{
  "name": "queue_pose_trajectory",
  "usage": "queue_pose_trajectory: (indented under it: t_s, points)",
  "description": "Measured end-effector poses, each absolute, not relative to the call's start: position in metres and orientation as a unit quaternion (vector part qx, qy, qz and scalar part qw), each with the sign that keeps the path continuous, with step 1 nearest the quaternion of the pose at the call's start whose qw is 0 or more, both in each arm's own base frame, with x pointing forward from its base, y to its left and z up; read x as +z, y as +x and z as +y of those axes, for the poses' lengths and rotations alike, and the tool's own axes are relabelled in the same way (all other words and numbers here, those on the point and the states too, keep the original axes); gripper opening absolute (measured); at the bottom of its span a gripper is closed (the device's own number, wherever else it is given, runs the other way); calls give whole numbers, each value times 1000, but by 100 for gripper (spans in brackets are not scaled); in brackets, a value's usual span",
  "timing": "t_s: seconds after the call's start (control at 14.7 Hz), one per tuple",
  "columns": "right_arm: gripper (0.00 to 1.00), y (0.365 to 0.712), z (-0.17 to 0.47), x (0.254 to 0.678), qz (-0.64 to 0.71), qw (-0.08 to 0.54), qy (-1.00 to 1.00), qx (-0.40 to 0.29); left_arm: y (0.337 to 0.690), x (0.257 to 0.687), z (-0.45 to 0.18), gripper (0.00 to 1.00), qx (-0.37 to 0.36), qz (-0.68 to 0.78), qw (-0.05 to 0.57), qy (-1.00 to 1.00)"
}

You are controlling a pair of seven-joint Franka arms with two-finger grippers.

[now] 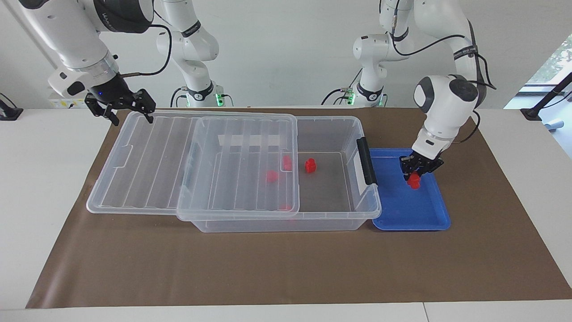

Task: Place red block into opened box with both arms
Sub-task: 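Carry the red block with the left gripper over the open box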

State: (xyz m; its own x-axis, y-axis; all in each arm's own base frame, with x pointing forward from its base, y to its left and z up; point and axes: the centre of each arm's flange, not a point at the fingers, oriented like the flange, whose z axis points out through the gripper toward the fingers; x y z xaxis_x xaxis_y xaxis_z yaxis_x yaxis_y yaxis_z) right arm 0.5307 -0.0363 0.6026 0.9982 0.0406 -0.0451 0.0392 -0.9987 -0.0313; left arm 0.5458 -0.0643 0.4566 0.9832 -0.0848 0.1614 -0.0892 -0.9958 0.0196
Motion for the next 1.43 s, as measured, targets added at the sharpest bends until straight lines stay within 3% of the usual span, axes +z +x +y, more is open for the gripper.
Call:
queue_pose_trajectory:
  t_s: [0.27,0.54,0.88,1.43]
  points:
    - [100,531,-36,603,-20,15,-999,23,531,521,-100,34,74,-58,13,995]
    - [100,531,-36,603,-20,15,-999,23,509,533,-193,34,77,-56,24,995]
    - [100,531,-36,603,-20,14,-999,23,481,485,-297,34,53,-59,37,996]
    - [100,531,-36,603,-20,14,-999,23,518,382,-315,34,58,-43,34,997]
